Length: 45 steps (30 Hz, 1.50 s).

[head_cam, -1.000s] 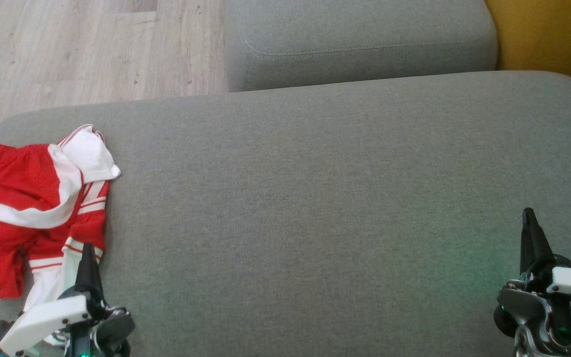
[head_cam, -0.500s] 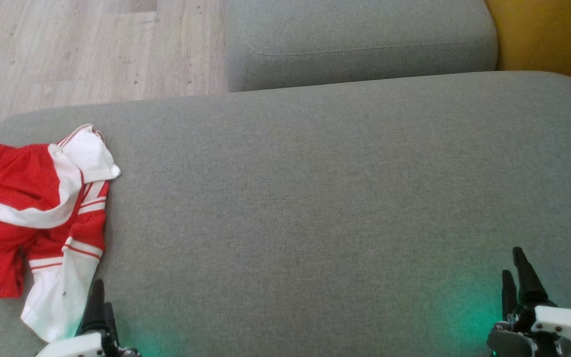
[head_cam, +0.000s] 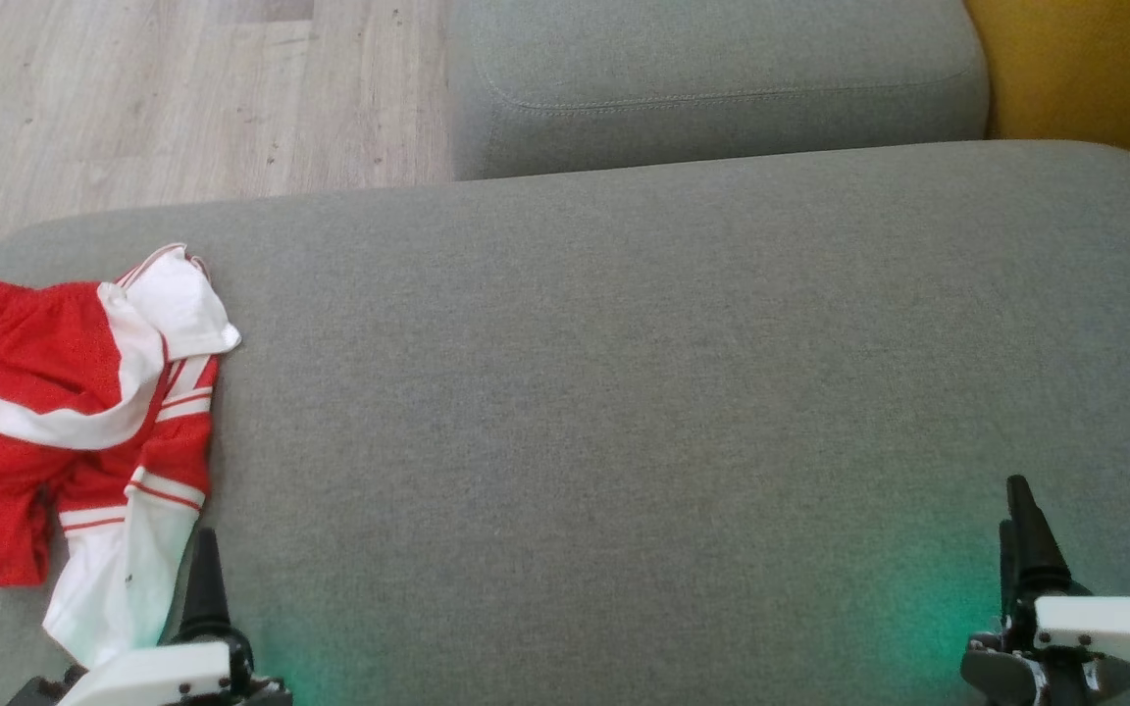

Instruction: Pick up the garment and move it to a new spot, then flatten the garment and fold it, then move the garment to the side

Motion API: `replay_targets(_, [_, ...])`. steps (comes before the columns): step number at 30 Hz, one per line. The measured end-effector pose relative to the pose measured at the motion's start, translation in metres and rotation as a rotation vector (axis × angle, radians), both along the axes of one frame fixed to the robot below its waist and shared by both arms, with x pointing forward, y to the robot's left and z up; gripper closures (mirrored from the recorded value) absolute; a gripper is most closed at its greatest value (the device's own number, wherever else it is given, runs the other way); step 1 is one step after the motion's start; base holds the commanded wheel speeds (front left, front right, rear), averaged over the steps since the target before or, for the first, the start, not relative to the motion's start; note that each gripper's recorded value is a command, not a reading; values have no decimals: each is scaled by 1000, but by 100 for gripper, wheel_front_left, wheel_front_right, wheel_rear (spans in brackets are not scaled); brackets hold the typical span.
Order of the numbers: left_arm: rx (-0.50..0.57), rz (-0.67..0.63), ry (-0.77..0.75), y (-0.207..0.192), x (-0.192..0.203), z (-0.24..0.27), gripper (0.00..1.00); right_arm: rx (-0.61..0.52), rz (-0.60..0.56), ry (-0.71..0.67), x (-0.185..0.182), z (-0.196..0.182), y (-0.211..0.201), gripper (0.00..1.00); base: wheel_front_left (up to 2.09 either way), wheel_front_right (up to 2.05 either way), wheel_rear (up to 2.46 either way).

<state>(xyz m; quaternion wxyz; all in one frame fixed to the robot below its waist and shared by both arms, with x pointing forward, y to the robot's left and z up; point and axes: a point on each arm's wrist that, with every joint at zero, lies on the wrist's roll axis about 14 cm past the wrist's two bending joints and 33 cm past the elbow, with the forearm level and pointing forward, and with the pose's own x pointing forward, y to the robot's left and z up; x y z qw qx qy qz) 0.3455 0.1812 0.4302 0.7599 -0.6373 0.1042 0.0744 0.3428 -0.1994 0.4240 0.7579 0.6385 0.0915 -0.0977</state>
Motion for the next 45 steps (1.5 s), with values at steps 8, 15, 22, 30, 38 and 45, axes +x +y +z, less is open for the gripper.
replay_targets(8, [104, -36, 0, -6, 3, 4, 0, -133, 52, -16, 4, 7, 5, 0, 0, 0, 0])
replay_targets(15, [206, -60, -12, -9, 6, 9, 0, -237, 83, -33, 8, 12, 9, 0, 0, 0, 0])
replay_targets(22, [312, -87, -30, -14, 10, 15, 0, -326, 112, -65, 14, 22, 14, 0, 0, 0, 0])
replay_targets(30, [435, -116, -49, -20, 14, 22, 0, -434, 144, -88, 17, 28, 20, 0, 0, 0, 0])
replay_targets(38, [546, -134, -71, -24, 15, 28, 0, -535, 173, -115, 20, 34, 26, 0, 0, 0, 0])
replay_targets(45, [642, -144, -92, -27, 18, 35, 0, -625, 194, -136, 23, 38, 29, 0, 0, 0, 0])
